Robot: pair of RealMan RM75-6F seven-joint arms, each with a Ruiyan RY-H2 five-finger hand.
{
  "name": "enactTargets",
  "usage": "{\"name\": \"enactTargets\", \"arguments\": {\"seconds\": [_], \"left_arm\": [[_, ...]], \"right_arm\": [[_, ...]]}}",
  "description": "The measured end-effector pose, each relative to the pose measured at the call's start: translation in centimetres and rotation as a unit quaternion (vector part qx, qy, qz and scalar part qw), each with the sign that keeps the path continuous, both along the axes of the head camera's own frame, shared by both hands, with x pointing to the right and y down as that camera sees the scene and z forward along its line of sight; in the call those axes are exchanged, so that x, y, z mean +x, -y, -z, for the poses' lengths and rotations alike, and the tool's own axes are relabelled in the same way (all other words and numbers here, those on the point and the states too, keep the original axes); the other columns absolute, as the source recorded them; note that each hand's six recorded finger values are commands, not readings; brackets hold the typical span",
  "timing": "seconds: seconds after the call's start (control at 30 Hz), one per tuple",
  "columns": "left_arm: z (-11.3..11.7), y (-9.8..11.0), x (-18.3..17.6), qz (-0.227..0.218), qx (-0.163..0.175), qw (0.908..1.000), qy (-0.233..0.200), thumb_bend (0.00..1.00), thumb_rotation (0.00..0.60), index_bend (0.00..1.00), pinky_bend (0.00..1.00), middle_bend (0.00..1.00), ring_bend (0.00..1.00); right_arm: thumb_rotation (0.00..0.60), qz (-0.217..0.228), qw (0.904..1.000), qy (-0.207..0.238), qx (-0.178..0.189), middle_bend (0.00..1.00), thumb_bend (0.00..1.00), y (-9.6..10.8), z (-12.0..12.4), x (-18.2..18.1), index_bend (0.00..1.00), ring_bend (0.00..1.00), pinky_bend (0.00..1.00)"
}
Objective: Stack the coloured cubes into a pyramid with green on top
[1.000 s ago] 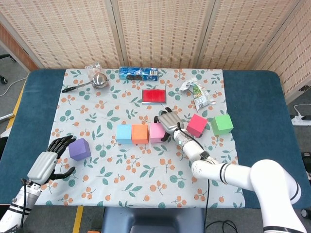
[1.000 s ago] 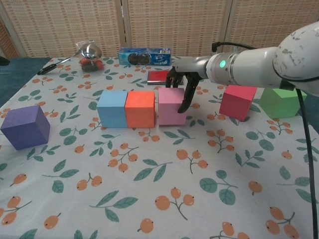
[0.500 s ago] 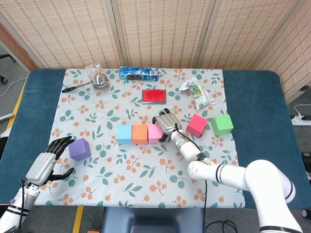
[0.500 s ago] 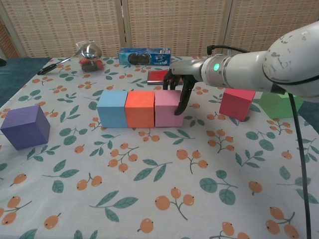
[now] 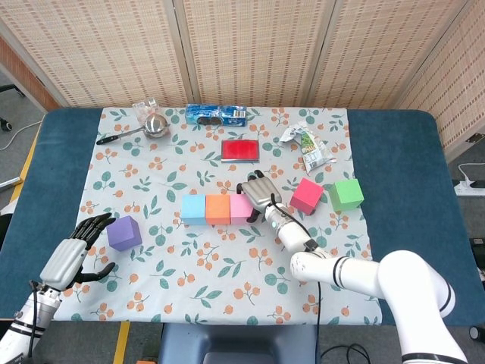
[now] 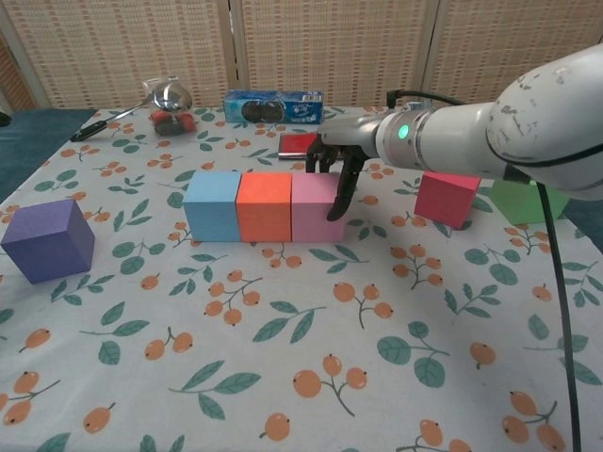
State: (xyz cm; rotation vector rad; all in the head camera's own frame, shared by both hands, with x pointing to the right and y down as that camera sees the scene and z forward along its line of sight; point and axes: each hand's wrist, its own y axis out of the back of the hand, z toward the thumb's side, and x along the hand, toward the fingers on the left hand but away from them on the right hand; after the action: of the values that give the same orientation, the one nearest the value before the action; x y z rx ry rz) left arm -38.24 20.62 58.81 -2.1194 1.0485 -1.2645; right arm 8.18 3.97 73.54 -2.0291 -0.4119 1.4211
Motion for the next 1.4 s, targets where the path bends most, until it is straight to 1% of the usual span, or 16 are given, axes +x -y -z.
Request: {"name": "enactTargets", "arguments": {"seconds": [0.47,1.07,1.4], "left_arm": [[0.01,-0.08,0.08,-0.002,-0.003,1.0,-0.001,0.31,0.6,0.09,0.06,0.02,0.0],[0.0,-0.16,0.38,-0.006,-0.005,1.0,-0.004,0.32,0.6,0.08,0.06,0.01,0.0],[-0.07,-0.29,0.11,-0.003,-0.008,1.0,-0.004,0.31,0.6,0.08,0.06,0.01,0.0]], "right_arm": [[0.6,-0.002,1.0,0.006,0.002,0.41,0.04,-0.1,0.23,-0.18,0.43,0.16,0.0],[0.6,-0.005,1.0,0.002,0.006,0.41,0.04,-0.08,0.59,0.08,0.42,0.16,0.0],[0.6,-0.003,1.0,0.003,0.004,0.41,0.04,-0.39,0.3,-0.56,0.42,0.16,0.0]]}}
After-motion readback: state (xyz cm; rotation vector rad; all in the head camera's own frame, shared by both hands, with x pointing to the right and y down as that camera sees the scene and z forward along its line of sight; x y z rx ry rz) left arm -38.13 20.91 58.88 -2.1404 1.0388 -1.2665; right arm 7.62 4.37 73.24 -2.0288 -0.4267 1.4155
